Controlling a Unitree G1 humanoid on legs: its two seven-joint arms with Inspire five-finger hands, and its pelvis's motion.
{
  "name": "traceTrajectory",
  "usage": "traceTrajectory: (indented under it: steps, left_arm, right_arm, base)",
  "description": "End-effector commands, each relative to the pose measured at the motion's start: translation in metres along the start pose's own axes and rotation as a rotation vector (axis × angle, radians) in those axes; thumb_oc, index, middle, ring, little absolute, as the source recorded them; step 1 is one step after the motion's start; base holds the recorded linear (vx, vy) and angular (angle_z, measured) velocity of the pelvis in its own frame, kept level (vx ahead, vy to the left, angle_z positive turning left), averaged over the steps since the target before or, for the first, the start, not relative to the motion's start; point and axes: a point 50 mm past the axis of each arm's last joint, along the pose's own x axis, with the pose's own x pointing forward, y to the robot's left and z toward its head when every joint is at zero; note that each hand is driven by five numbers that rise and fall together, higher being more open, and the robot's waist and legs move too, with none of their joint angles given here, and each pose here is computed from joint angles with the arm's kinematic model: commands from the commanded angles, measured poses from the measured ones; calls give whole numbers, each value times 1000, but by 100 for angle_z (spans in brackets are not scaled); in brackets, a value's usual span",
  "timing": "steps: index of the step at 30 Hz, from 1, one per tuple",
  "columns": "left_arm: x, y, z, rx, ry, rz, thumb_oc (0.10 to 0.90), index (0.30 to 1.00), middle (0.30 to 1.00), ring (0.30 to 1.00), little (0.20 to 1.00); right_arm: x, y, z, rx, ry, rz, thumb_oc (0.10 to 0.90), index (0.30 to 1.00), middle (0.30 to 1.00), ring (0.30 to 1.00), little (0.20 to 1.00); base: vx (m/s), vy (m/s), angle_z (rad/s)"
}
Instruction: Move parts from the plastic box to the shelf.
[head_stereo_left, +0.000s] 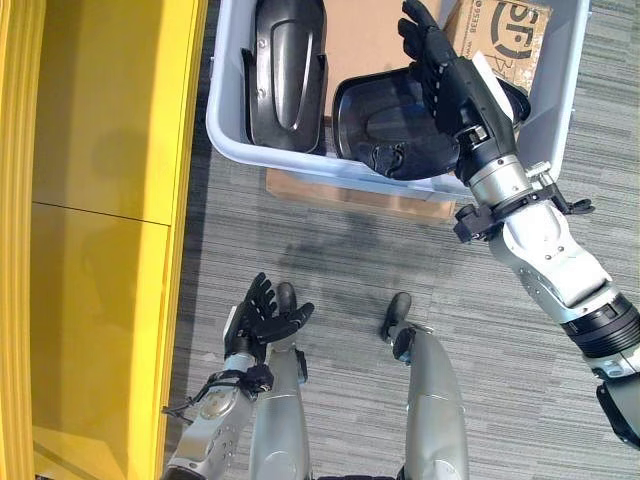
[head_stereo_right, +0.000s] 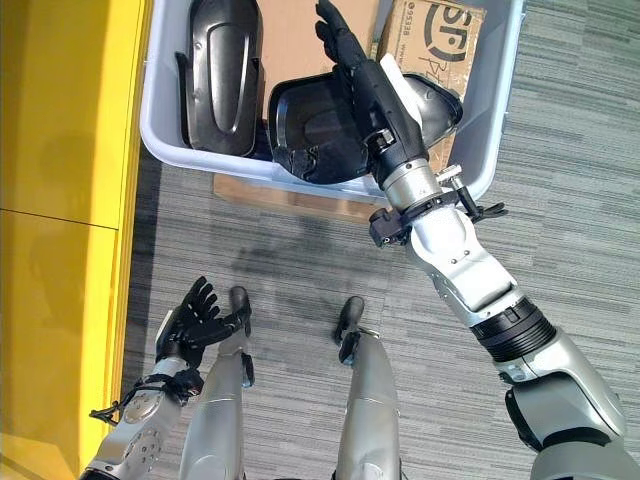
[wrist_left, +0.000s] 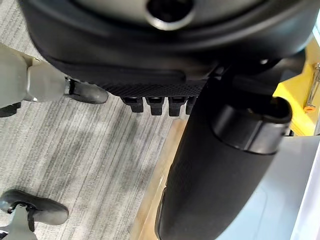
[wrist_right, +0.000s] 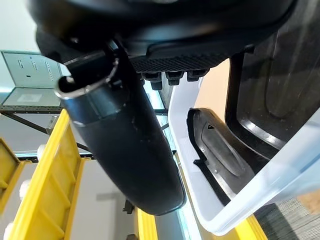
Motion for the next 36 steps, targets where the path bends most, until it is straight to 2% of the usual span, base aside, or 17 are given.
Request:
traceTrajectory:
  steps: [1,27,36]
  left_arm:
    - [-13,5,9,-44,-60,26,900,1000,1000,1000,1000]
    - [-13,0,11,-45,-55,29,900,1000,1000,1000,1000]
    - [-14,-1,9,-46,-41,31,900,1000,1000,1000,1000]
  right_arm:
    - [9,-11,69,37,-318,18,900,1000,1000,1000,1000]
    - [-6,-31,50,147,-191,-57,900,1000,1000,1000,1000]
    - [-10,-50,36,190,-131,-178,900,1000,1000,1000,1000]
  base:
    - [0,0,0]
    - [1,0,-1]
    - [0,0,0]
